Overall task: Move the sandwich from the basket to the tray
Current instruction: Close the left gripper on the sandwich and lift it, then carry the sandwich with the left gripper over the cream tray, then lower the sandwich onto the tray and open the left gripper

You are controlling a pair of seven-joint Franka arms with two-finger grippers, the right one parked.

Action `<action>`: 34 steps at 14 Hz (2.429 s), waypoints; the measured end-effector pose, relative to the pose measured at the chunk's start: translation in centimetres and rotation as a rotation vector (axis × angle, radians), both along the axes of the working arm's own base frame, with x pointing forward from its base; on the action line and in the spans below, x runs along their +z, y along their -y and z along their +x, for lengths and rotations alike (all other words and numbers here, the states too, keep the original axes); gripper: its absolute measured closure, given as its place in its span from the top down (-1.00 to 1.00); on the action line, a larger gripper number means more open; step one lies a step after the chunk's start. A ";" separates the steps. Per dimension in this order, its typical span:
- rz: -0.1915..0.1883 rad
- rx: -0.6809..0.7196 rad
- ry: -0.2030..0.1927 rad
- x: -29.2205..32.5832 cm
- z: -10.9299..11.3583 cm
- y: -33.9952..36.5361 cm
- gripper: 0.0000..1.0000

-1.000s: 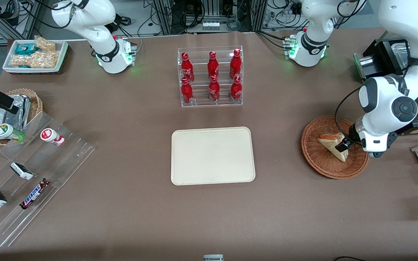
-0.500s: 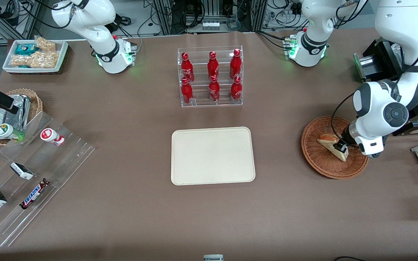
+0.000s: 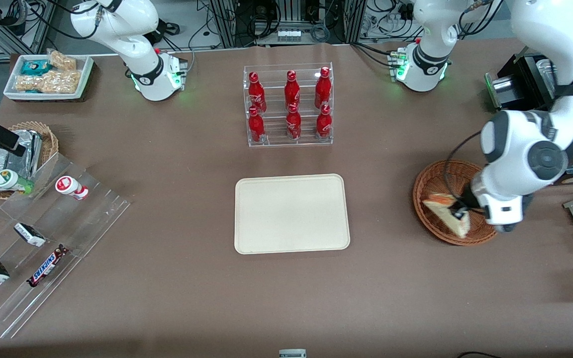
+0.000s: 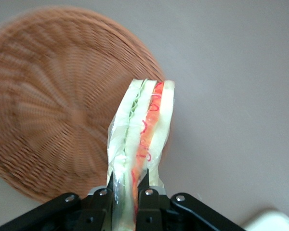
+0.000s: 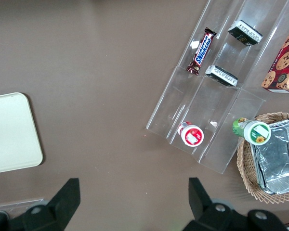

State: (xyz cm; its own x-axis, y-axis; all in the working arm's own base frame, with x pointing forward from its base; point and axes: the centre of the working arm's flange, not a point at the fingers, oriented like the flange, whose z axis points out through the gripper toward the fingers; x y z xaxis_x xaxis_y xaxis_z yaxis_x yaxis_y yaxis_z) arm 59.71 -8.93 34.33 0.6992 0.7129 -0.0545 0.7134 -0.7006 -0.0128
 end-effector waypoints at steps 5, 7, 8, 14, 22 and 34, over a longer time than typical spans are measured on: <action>-0.075 -0.262 0.013 -0.8 -0.8 17.1 -0.73; -0.086 -0.364 0.027 -1.7 -0.8 23.0 -0.74; -0.083 -0.417 0.033 -2.5 -1.0 25.8 -0.74; -0.117 -0.575 0.041 -6.4 -4.0 40.2 -0.74; -0.071 -0.630 0.017 -8.3 -5.0 42.6 -0.74; -0.052 -0.602 0.087 2.8 -4.6 41.8 1.00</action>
